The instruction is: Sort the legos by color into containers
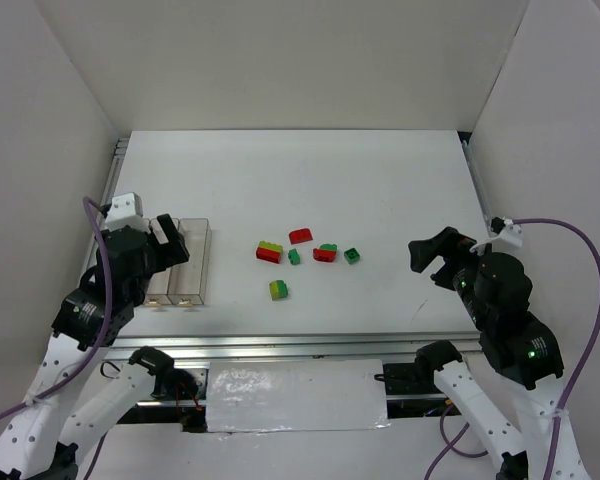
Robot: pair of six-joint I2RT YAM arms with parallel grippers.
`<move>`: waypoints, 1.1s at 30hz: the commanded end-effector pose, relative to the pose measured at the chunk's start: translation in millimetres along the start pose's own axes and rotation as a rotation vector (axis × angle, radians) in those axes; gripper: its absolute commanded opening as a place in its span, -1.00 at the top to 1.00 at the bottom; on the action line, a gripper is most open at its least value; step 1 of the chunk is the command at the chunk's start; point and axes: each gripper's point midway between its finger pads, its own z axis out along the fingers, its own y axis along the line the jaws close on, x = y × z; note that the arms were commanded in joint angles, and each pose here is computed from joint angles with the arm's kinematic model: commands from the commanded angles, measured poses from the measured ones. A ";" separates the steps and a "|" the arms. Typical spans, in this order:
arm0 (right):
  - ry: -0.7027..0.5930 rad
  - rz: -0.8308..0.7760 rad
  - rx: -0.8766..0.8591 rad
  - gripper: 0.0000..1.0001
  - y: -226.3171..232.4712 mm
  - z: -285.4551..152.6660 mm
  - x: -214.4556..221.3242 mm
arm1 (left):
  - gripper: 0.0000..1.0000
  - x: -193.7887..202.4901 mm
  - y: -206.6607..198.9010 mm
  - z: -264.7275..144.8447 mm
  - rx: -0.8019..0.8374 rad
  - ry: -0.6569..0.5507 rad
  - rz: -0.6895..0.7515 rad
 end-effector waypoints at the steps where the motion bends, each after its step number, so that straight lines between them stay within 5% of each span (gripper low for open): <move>1: -0.042 0.016 -0.003 -0.99 2.7 -4.3 -11.9 | -0.99 -6.3 -7.8 2.2 0.033 -0.021 0.010; 7: -0.050 0.009 -0.081 -0.99 12.5 -7.8 -9.2 | -0.99 -5.9 -10.5 3.5 0.043 -0.017 0.010; 13: 0.109 0.033 -0.105 -0.99 24.2 35.0 30.2 | -0.99 -3.2 -13.5 4.9 0.056 -0.006 0.015; 17: 0.292 0.044 0.067 -0.99 7.2 94.1 75.5 | -0.99 -0.9 -16.3 6.5 0.070 0.006 0.025; 25: 0.340 0.090 0.404 -0.99 -15.2 179.5 123.3 | -0.99 2.5 -20.1 10.0 0.085 0.023 0.037; 33: 0.387 0.150 0.510 -0.98 -1.4 228.0 163.2 | -0.99 6.0 -27.8 11.3 0.124 0.044 0.051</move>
